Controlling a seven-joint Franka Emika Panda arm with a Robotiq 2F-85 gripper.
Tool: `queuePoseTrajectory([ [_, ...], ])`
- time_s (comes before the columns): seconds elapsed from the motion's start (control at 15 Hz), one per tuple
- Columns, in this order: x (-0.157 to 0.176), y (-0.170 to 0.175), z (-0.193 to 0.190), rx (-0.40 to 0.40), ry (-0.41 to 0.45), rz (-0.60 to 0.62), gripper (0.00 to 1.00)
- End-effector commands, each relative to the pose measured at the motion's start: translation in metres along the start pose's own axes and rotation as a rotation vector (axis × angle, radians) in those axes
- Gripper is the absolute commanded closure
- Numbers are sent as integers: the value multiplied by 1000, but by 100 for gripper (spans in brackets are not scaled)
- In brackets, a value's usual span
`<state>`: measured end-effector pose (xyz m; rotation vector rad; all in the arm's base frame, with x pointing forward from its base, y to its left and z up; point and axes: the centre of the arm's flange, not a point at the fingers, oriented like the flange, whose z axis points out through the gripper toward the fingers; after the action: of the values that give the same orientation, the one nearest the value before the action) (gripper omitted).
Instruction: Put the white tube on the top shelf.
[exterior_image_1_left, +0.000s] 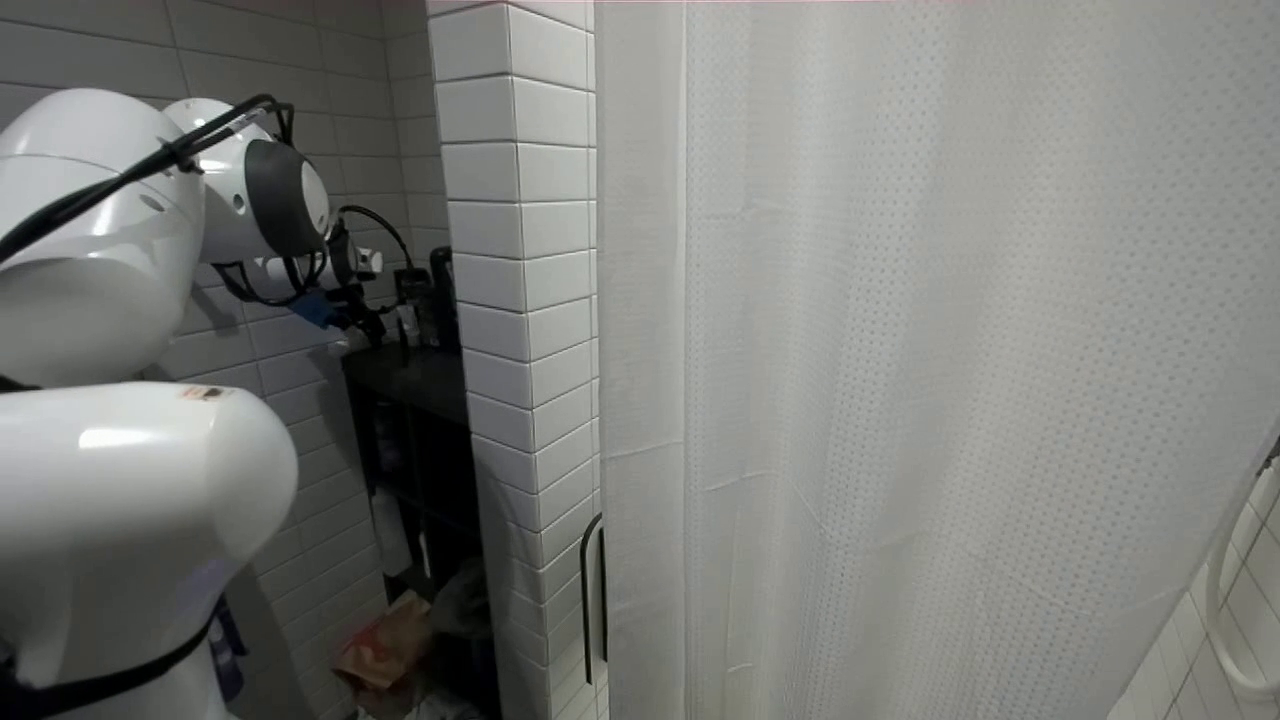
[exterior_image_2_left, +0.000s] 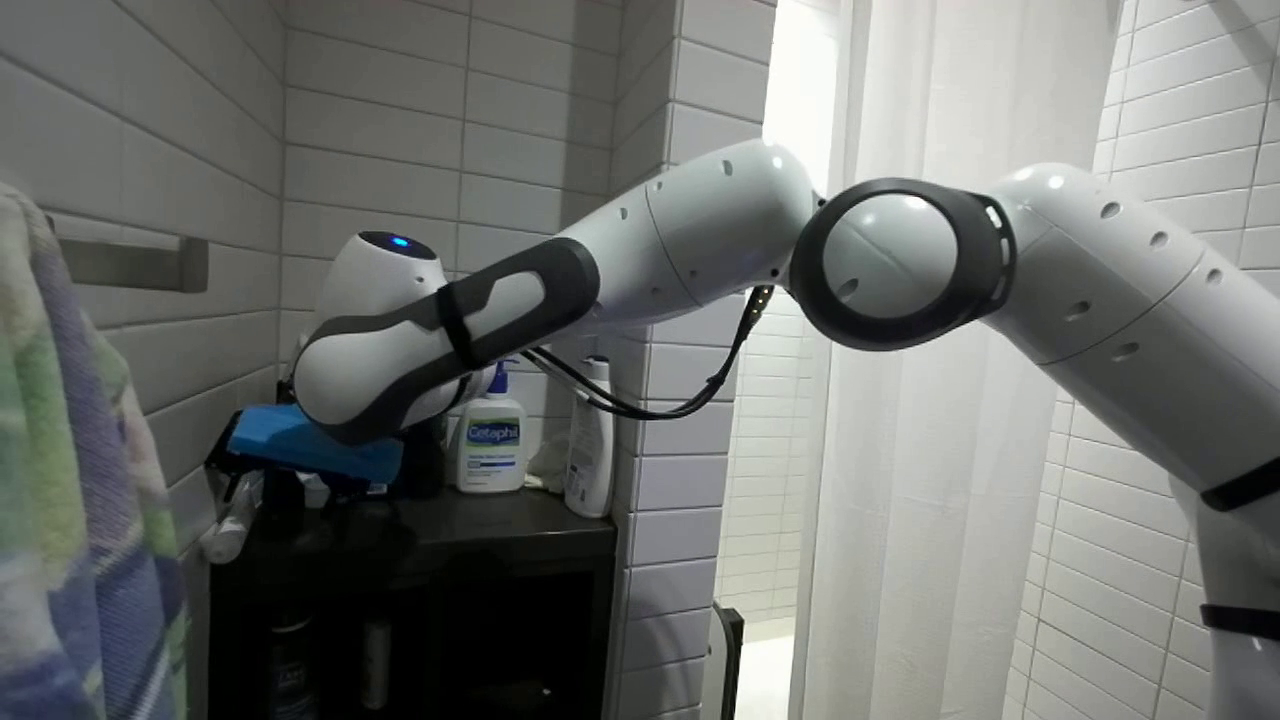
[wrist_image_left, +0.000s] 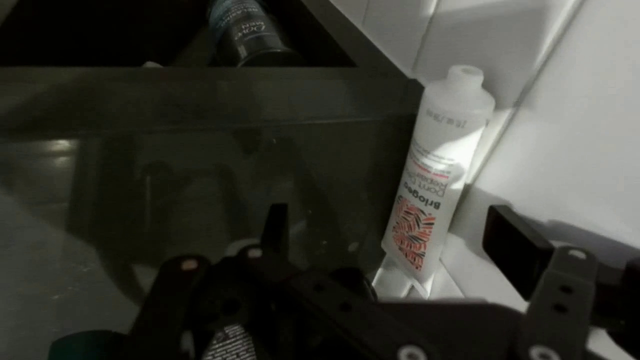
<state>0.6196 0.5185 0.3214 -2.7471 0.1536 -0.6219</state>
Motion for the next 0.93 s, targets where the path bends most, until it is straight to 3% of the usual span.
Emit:
queuePoseTrajectory([
  [0.0, 14, -10, 4, 37, -51, 77, 0],
  [0.53, 12, 0, 11, 37, -113, 127, 0],
  [0.87, -7, -2, -9, 22, -76, -35, 0],
])
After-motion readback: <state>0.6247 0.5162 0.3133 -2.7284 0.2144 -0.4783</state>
